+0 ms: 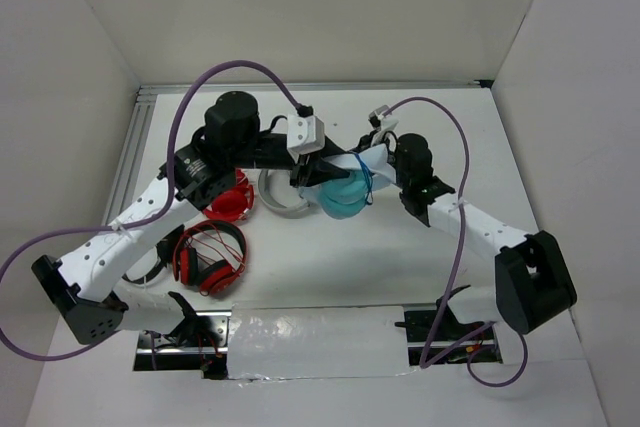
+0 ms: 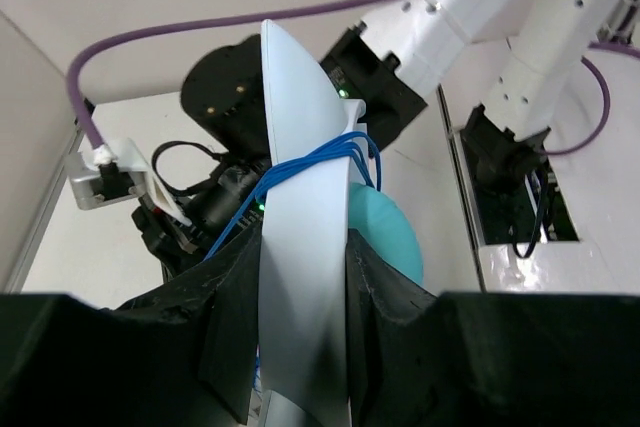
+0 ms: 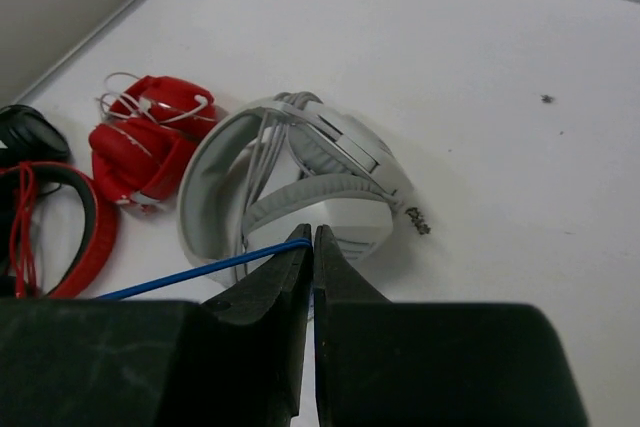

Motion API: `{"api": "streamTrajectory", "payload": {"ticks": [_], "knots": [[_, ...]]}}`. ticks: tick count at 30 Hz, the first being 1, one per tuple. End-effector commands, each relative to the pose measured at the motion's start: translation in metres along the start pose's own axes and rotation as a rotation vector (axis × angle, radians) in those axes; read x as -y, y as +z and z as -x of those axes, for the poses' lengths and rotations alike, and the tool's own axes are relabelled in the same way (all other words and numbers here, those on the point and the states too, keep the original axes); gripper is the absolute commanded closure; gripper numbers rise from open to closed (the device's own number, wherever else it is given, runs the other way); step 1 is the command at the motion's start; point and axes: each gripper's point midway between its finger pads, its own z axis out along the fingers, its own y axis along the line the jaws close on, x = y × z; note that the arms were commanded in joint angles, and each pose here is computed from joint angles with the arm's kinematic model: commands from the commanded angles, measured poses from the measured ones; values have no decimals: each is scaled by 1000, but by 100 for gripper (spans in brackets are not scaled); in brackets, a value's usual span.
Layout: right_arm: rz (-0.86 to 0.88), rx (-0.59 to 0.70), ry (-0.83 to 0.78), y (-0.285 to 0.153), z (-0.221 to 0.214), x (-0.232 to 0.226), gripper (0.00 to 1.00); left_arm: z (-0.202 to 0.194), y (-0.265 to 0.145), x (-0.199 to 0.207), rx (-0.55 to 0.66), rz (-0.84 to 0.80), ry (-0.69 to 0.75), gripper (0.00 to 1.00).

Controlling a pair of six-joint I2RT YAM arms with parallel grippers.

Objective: Wrap the headphones

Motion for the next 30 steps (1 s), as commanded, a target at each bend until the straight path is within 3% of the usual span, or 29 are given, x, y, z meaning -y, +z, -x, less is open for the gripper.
{"api": "streamTrajectory", "payload": {"ticks": [1, 10, 21, 30], "knots": [[25, 26, 87, 8, -6, 1, 91, 123, -33, 7, 300, 60, 206, 100], [137, -4, 159, 14, -33, -16, 92, 177, -59, -3, 388, 169, 255, 100], [114, -71, 168, 33, -57, -20, 92, 225, -85, -9, 488, 269, 302, 100], [102, -41, 164, 28, -45, -23, 85, 208, -76, -8, 459, 241, 258, 100]]}}
